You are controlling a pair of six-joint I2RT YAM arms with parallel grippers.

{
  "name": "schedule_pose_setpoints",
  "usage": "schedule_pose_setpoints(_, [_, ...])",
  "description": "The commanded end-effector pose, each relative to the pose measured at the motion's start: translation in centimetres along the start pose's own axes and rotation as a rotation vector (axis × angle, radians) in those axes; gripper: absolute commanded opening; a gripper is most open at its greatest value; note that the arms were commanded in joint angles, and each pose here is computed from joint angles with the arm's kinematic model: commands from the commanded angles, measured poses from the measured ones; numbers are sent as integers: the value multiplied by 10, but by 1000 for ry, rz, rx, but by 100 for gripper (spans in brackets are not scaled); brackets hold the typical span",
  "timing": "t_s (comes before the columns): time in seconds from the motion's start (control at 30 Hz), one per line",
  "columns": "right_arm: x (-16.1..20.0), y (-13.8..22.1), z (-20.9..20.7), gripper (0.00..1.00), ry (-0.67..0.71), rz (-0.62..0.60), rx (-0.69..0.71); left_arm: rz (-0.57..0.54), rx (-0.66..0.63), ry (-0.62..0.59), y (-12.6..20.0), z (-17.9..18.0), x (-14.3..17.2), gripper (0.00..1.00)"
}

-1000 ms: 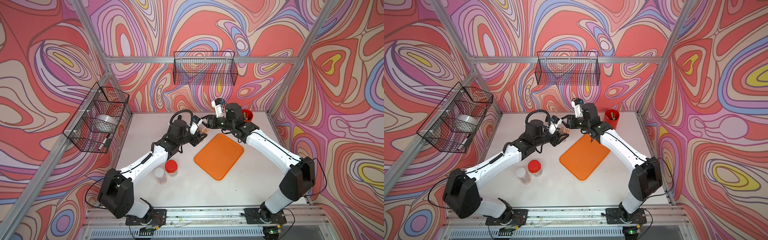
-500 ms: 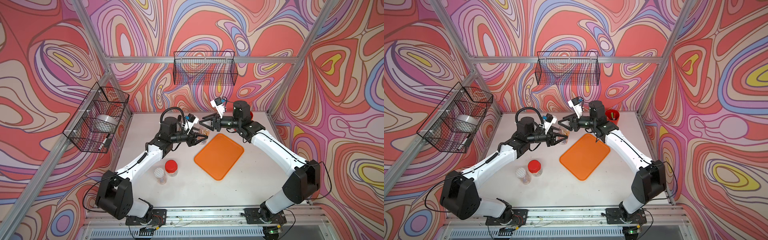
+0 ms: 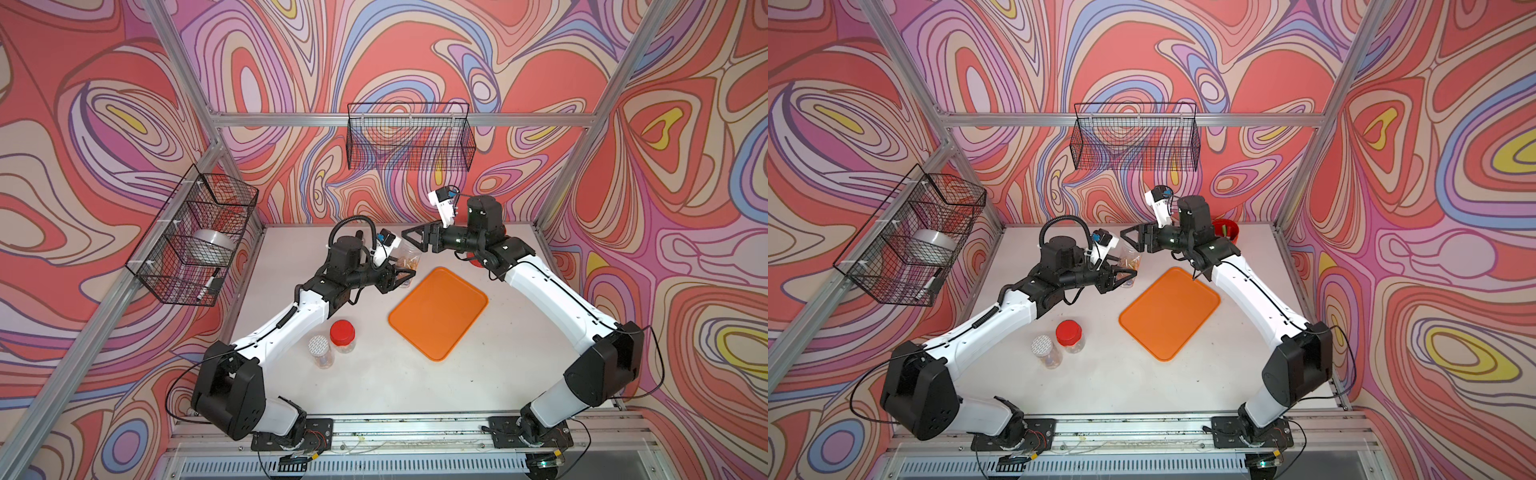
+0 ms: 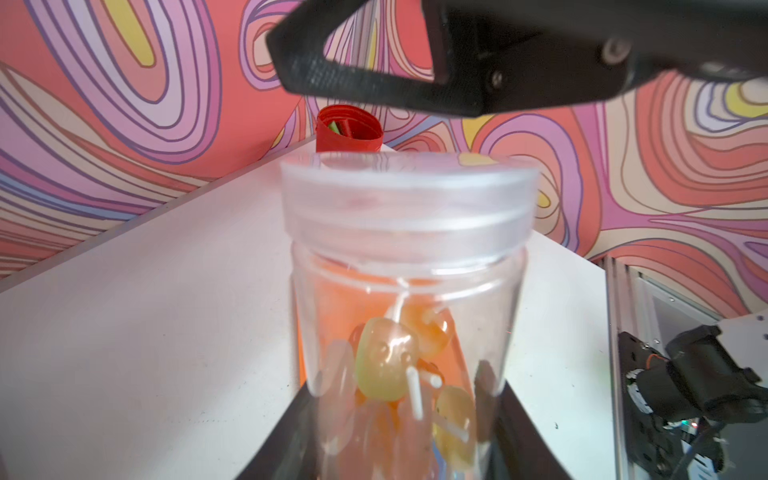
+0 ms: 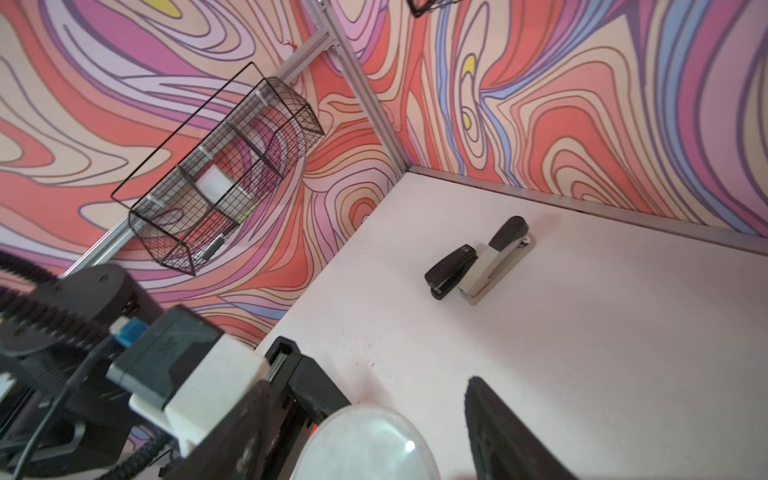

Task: Pour the candies out of the jar
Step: Unscrew the lid from the jar.

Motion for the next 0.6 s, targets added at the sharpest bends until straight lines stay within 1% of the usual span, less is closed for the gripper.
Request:
schedule_pose_setpoints(0.0, [-7, 4, -11, 75, -58, -49, 169, 22, -112, -75, -3, 2, -10, 0])
schedule_pose_setpoints(0.1, [-7, 2, -16, 70, -90, -58, 218, 52, -154, -111, -9, -2, -10, 0])
schedule_pose_setpoints(0.37, [9, -10, -11, 70, -131, -3, 215, 74, -212, -127, -17, -1, -11, 0])
schedule_pose_setpoints(0.57, [24, -19, -13, 68, -169, 33, 217, 74, -214, -134, -18, -1, -13, 0])
Point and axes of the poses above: each gripper's point midway between its finger pads, its own y axis back along the fingers, its own z axis along the line the jaws close on, x = y × z, the point moved 9 cm from there along y, back along the fingers, and after that the axes turned 9 degrees about -y, right-handed, at the moved point
